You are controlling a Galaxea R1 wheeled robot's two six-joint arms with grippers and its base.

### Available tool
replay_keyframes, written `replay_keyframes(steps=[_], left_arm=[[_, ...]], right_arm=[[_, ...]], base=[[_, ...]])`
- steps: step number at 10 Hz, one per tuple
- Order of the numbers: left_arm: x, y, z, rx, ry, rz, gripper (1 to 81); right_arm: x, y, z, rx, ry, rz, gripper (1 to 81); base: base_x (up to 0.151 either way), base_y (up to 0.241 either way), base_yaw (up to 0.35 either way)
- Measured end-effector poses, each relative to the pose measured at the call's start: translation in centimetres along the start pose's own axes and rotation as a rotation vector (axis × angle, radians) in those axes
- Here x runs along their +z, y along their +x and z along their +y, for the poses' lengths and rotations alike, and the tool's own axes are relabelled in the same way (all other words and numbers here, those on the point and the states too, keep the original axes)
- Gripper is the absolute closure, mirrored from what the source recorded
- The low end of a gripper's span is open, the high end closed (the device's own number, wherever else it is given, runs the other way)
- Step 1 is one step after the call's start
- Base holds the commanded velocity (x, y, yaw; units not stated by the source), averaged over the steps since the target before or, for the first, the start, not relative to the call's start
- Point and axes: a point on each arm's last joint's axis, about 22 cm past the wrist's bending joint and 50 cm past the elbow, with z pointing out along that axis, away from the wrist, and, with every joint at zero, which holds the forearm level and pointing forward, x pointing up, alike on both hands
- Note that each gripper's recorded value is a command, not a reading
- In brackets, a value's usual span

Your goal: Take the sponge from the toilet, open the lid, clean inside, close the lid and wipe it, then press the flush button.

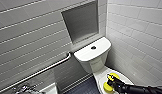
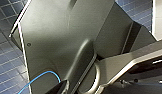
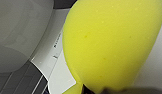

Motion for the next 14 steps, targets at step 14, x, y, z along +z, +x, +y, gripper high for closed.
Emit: replay_keyframes(steps=[14], left_arm=[[0.1,0.0,0.0,-0.001,0.002,0.0,1.0]], right_arm=[[2.2,-7.5,1.8,0.033,0.349,-0.269,81.1]], base=[[0.0,0.0,0.0]])
